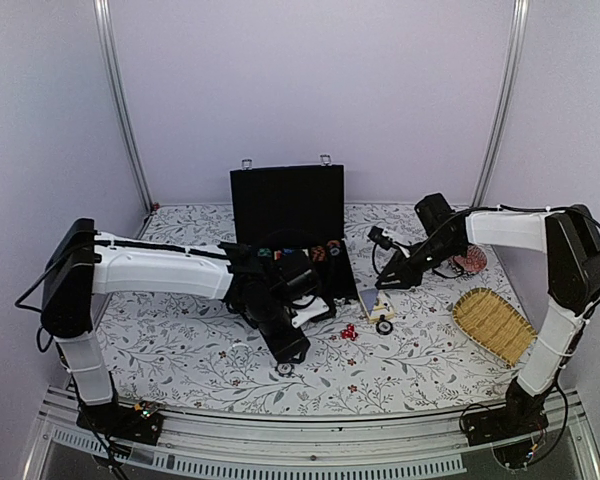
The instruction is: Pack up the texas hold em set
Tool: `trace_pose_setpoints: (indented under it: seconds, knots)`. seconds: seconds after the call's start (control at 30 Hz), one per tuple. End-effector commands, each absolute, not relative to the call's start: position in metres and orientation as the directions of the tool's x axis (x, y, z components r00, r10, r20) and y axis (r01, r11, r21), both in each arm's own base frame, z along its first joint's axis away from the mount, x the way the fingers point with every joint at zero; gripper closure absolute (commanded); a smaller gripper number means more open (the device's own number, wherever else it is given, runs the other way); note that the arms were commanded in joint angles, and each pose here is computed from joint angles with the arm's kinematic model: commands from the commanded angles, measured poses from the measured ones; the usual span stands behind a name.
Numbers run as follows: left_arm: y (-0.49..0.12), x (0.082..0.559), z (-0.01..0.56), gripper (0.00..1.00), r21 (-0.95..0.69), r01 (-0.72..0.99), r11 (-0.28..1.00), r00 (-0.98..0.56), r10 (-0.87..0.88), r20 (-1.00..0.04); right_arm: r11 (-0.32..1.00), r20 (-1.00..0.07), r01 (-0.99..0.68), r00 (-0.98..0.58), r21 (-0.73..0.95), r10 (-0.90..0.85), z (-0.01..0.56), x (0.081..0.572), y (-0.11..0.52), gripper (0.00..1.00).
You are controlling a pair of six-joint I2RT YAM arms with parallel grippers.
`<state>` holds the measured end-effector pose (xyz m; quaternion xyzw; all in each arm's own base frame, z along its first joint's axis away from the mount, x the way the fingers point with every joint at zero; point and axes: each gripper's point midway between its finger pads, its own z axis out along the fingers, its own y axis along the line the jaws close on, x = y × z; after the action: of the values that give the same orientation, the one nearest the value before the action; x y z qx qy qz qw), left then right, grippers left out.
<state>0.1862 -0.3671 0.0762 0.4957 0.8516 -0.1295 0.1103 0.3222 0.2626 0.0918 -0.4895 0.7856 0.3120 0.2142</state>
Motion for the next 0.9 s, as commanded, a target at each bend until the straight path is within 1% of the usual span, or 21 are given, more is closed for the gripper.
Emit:
trace_pose_setpoints:
  seconds: [0.0,0.17,0.47,0.73,0.77,0.87]
  knots:
    - [-0.363,0.155,0.044,0.42,-0.048,0.923,0.383,-0.385,0.903,-0.193,0.345,-0.705,-0.905,-0.414,0.249,-0.576,0.122,0.337,0.253,0.68]
    - [-0.360,0.151,0.027,0.40,-0.017,0.928,0.372,-0.370,0.917,-0.147,0.341,-0.713,-0.908,-0.406,0.244,-0.572,0.125,0.337,0.254,0.68]
    - [-0.347,0.169,0.022,0.40,0.090,0.910,0.404,-0.391,0.911,-0.130,0.336,-0.712,-0.908,-0.409,0.252,-0.571,0.124,0.336,0.254,0.68]
    - [-0.336,0.170,0.010,0.41,0.040,0.901,0.432,-0.425,0.898,-0.113,0.337,-0.707,-0.906,-0.412,0.254,-0.575,0.121,0.336,0.254,0.68]
    - [-0.333,0.170,-0.001,0.41,0.035,0.899,0.437,-0.432,0.897,-0.088,0.337,-0.706,-0.906,-0.413,0.255,-0.576,0.121,0.336,0.254,0.68]
    - [-0.330,0.172,-0.007,0.43,0.020,0.892,0.451,-0.448,0.891,-0.079,0.336,-0.704,-0.906,-0.415,0.258,-0.576,0.119,0.336,0.254,0.68]
